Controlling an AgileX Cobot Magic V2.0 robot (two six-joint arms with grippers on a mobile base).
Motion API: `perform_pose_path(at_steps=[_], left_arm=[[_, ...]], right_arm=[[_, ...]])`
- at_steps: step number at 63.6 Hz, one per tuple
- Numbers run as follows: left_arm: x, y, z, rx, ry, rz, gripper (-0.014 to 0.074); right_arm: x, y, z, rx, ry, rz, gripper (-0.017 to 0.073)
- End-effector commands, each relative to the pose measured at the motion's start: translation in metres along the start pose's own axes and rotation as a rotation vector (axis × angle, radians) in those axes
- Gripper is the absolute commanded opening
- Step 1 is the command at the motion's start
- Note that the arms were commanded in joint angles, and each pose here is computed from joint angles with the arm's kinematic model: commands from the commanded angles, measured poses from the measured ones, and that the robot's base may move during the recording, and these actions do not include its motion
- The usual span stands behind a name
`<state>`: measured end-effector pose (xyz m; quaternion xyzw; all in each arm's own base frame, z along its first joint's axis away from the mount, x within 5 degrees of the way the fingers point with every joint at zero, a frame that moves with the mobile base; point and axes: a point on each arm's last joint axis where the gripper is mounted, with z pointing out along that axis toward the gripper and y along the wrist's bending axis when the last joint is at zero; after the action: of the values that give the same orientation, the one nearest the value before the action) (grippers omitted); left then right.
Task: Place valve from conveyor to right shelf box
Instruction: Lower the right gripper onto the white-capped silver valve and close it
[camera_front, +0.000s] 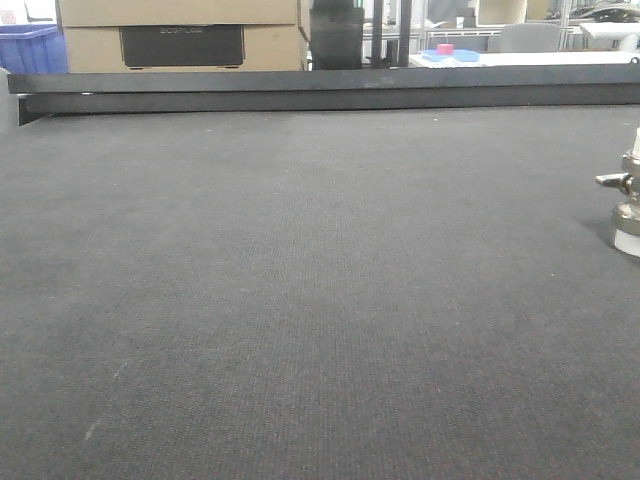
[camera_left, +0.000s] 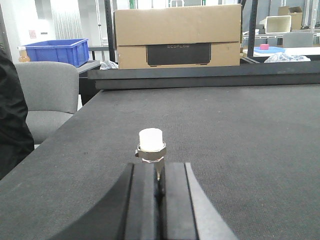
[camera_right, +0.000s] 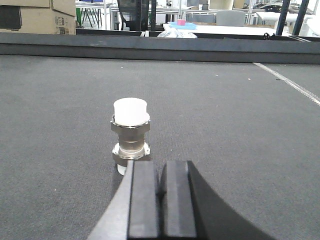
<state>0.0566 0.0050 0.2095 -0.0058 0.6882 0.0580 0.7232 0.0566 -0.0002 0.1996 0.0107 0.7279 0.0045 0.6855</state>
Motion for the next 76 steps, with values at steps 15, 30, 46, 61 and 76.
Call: perform_pose_path(at_steps=[15,30,46,61,76], left_arm=[[-0.003,0.0,0.0,0.003,-0.022,0.0,-0.0111],[-0.003,0.0,0.0,0.003,-0.022,0.0,-0.0111],[-0.006,0.0,-0.001,-0.001,-0.063,0.0,-0.0111],[-0.007,0.0,-0.001,-0.002,-0.072,-0.005,-0.0111],[-0.026,0.004,-0.004,-0.031,-0.289,-0.042,-0.0111]], right_arm=[[-0.003,0.0,0.0,0.001,-0.028,-0.001,-0.0162],[-0.003,0.0,0.0,0.001,-0.028,-0.001,-0.0162],[-0.006,0.0,-0.001,0.002,-0.069,-0.001,-0.0162],[-0.011,0.0,-0.001,0.004,-0.118,-0.001,-0.0162],[-0.036,0.0,-0.007,0.008,-0.281,-0.001,-0.0162]])
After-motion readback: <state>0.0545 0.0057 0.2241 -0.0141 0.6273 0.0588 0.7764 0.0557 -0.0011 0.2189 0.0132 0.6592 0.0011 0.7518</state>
